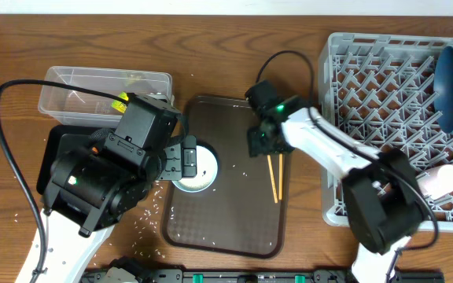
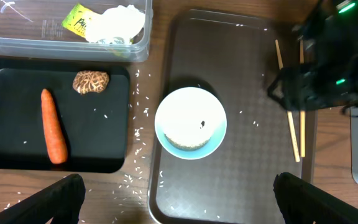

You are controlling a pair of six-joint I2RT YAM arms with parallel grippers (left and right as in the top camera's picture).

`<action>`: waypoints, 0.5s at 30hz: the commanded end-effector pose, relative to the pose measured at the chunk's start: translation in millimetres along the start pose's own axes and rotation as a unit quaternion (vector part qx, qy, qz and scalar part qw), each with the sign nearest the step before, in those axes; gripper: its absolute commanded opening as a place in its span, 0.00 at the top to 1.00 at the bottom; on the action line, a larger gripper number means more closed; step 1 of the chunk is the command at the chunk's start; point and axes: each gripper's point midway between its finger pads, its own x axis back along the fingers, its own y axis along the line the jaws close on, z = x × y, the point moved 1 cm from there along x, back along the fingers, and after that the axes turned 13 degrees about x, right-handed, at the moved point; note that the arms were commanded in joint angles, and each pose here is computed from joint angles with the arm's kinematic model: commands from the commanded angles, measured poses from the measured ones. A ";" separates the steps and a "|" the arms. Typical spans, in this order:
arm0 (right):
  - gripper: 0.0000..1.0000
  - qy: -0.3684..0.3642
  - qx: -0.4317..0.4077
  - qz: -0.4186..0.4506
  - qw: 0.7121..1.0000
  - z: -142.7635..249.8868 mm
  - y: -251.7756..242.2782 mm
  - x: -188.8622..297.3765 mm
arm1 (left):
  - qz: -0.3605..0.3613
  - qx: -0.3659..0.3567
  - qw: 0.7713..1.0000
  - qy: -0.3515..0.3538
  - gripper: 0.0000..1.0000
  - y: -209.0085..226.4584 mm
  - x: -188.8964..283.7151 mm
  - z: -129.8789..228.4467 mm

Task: Sort waste into correct bins and load items into the dishwasher rack
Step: 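Reach the right gripper to the wooden chopsticks on the brown tray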

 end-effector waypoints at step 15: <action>0.99 -0.096 -0.001 -0.007 0.995 -23.3 -16.4 72.9 | 0.001 0.003 1.000 0.007 0.02 -0.9 -1.6 2.9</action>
